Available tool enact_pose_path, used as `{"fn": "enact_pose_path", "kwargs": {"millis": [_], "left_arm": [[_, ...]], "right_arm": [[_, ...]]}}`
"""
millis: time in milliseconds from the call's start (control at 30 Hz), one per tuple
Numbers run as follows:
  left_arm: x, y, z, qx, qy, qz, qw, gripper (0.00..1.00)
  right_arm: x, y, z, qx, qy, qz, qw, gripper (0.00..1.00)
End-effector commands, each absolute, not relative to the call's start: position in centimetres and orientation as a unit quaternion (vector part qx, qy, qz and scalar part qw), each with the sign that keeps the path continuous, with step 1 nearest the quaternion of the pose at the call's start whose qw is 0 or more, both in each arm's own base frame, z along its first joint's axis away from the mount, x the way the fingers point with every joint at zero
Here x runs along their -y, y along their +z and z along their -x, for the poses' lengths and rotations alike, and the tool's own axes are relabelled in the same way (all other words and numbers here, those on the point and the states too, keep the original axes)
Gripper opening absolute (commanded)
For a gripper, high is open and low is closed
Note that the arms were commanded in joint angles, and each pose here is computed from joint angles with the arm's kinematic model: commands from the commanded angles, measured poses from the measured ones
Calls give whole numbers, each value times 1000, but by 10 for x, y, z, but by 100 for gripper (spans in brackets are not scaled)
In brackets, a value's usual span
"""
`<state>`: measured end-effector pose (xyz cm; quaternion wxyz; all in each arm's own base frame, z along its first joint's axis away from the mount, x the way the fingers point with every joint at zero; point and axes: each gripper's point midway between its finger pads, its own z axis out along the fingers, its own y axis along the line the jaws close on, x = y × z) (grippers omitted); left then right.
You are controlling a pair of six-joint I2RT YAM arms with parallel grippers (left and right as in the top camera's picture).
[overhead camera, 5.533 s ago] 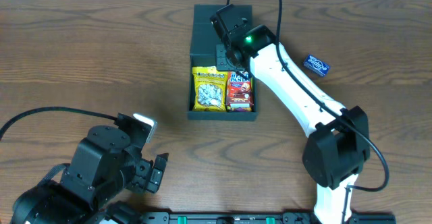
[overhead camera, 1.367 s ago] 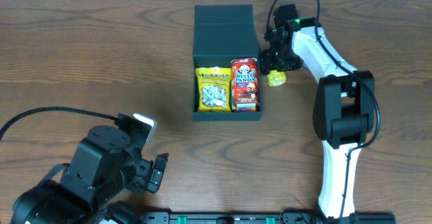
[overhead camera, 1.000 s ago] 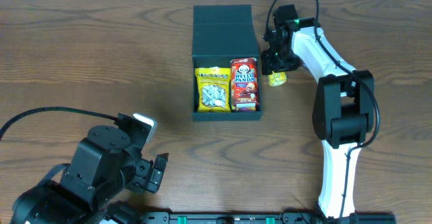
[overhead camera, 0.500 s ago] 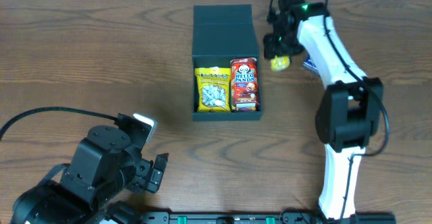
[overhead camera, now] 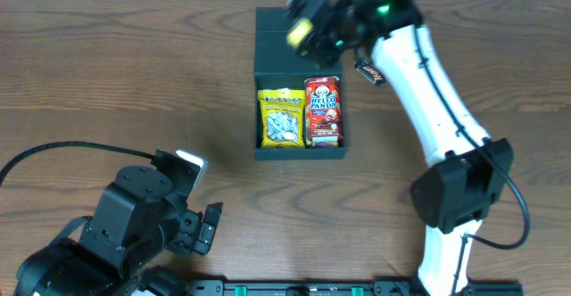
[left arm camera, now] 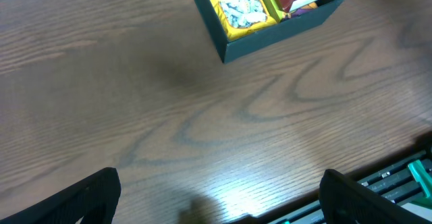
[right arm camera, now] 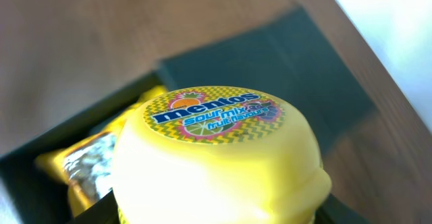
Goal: Pack container
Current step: 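Carry the Mentos bottle into the black box and release it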
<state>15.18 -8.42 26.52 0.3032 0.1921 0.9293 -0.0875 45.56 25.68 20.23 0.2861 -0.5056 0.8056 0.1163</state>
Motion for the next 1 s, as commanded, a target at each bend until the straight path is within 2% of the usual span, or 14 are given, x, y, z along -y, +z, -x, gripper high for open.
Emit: {"fn": "enact_pose_path", "kwargs": {"millis": [0,133,433,667,700,733,800,867,967], "left_arm": [[84,266,-151,-930,-90,-188,303,95],[84,266,-151,-930,-90,-188,303,95],[84,266,-151,-930,-90,-188,303,95],[84,266,-151,-930,-90,-188,303,95],[84,266,-151,-930,-90,-188,303,95],[84,266,-151,-930,-90,-188,303,95],[84,266,-151,-930,-90,-188,303,95],[84,266,-151,-930,-90,-188,303,95],[84,266,-151,-930,-90,-188,303,95]], "right_arm": [[-288,195,-432,-705,109,639,288,1],[-303,168,-418,-665,89,697,252,1],[-300,99,-419,-684,84,703,177,1],[-295,76,-421,-692,78,702,153,2],[-293,74,-422,-693,74,701,151,6],[-292,74,-423,-694,69,701,150,15],[-290,73,-426,-695,59,701,151,49],[-289,73,-427,-695,54,701,151,98],[-289,74,-427,-704,56,692,150,99]]}}
